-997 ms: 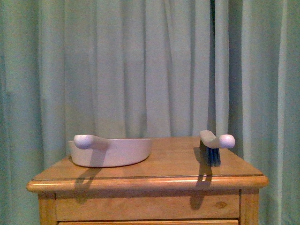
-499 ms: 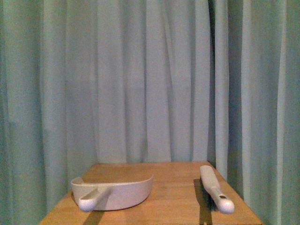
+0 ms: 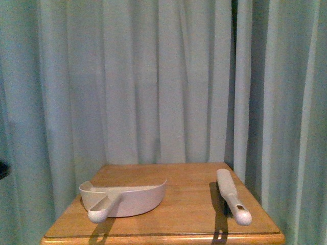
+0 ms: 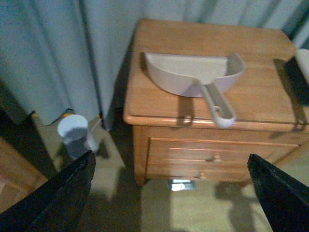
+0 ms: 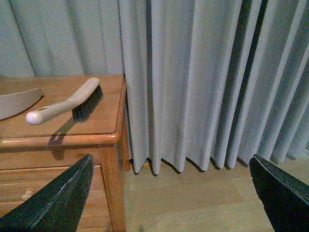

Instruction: Clean up trash

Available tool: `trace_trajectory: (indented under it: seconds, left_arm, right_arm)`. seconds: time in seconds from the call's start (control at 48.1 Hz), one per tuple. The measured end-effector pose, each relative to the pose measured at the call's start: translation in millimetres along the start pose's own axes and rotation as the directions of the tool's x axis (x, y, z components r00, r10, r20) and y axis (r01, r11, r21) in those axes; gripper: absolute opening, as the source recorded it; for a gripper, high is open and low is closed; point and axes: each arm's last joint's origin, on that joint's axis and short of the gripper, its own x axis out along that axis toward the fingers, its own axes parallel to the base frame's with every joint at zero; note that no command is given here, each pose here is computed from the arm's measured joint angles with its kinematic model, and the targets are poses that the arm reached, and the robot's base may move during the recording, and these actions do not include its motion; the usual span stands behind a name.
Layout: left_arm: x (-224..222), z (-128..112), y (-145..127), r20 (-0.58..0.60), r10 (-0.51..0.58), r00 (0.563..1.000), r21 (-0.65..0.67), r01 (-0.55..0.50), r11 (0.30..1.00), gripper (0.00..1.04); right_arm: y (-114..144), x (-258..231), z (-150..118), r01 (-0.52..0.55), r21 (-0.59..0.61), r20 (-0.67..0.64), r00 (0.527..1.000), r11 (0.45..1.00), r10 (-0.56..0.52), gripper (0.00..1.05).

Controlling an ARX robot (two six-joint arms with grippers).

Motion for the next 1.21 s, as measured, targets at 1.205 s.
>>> trace_trajectory:
  seconds: [1.205]
  left_arm:
    - [246.2,-0.7,-79.2,-0.421,0.138,0.896,0.126,-0.092,0.988,0.81]
  right_arm:
    - [0.0,0.0,0.0,0.0,0.0,0.0,1.0,1.0,0.0,0.97]
